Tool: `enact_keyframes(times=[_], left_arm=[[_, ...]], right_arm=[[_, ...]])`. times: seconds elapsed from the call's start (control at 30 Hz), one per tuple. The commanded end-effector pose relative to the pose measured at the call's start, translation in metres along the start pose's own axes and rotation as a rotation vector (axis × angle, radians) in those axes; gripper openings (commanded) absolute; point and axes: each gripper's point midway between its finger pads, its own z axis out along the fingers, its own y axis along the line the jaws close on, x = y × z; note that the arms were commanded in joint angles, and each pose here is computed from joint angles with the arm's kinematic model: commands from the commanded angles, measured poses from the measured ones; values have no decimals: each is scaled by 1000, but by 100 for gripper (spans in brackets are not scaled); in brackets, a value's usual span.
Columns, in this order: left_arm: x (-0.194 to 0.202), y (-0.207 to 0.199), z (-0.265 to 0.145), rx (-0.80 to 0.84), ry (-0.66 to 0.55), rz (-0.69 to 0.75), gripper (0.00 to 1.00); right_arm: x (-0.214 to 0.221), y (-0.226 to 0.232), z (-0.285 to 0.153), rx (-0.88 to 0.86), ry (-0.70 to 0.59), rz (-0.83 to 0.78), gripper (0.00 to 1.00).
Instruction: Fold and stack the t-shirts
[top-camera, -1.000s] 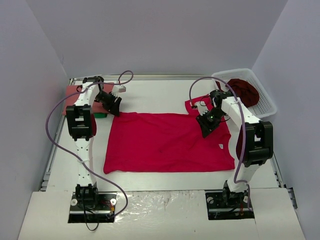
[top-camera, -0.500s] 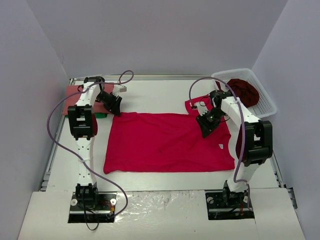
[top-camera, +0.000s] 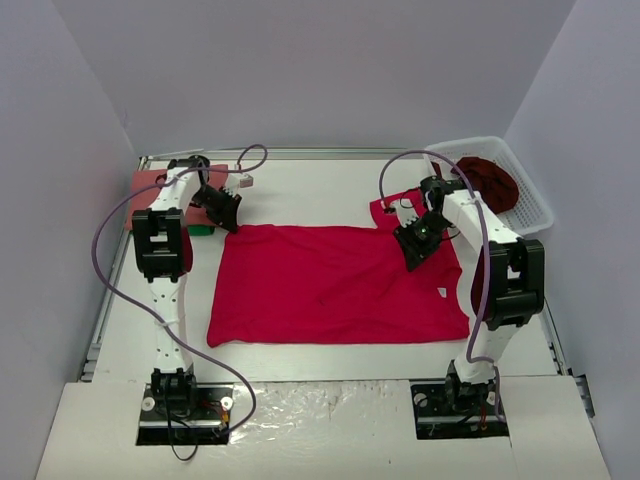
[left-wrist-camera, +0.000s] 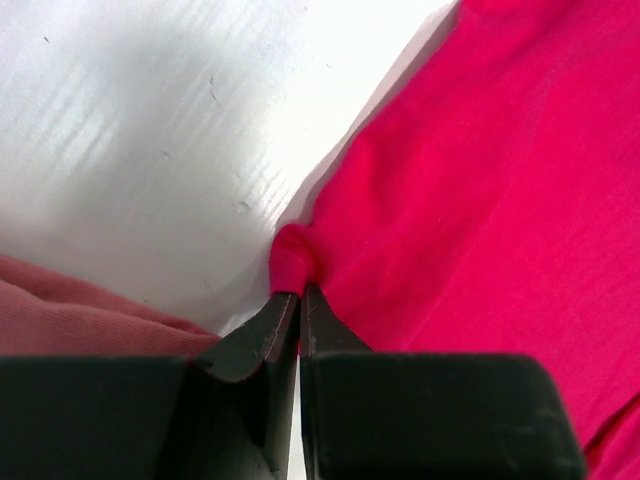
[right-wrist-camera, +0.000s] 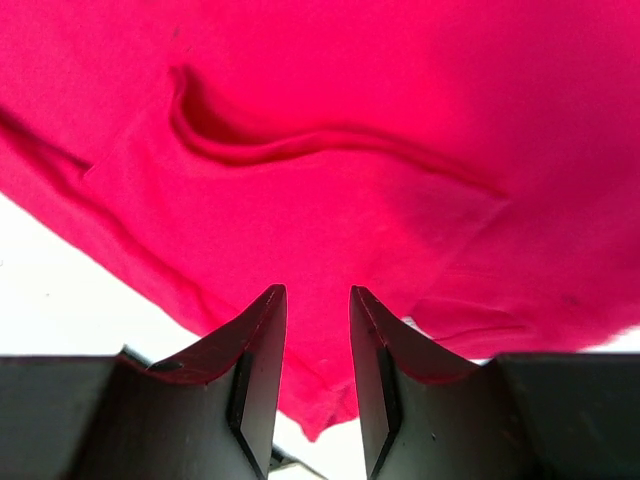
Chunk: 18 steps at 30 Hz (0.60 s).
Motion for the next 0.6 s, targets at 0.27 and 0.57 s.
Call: enact_keyframes(times=[0.27, 0.57], left_arm=[[-33, -29, -55, -175, -180, 33, 2], [-24, -61, -85, -242, -233, 43, 2]], right_arm=[[-83, -68, -71, 338, -200, 11, 34], [-136, -122, -55, 419, -226, 94, 32]])
